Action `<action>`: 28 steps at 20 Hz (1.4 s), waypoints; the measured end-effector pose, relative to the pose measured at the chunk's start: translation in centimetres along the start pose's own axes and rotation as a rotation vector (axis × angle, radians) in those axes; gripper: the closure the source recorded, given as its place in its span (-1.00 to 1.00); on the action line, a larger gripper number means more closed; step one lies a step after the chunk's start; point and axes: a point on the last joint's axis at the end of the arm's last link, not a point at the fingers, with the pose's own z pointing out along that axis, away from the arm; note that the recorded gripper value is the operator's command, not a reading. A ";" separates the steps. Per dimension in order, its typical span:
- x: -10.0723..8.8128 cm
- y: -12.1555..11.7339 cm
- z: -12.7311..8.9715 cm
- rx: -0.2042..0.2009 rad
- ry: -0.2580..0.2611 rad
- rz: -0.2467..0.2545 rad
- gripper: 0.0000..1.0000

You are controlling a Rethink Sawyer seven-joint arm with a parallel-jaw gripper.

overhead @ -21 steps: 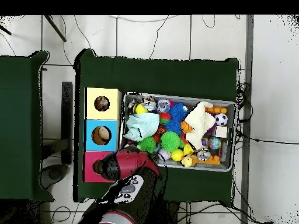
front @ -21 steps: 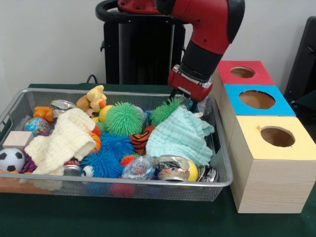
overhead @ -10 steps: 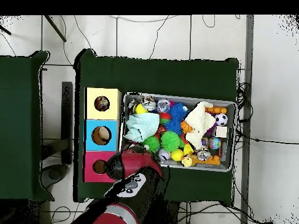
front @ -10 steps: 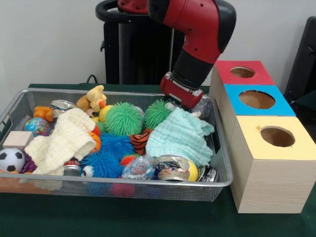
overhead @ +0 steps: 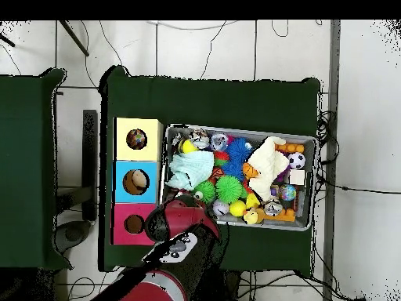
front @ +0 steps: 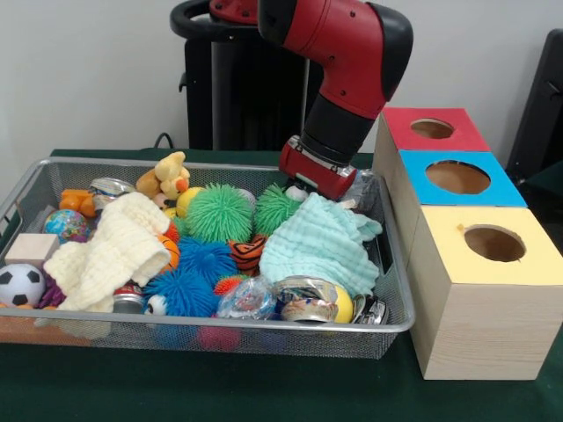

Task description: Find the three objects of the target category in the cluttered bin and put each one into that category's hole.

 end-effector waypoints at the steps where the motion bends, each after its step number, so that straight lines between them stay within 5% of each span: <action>1: 0.0 0.0 0.0 0.000 0.000 0.000 -1.00; 14: 0.2 0.1 -1.0 0.016 -0.034 -0.036 -1.00; 15: 0.3 0.3 -1.5 0.021 -0.050 -0.051 1.00; 28: -1.2 -0.3 -2.3 0.021 -0.070 -0.034 1.00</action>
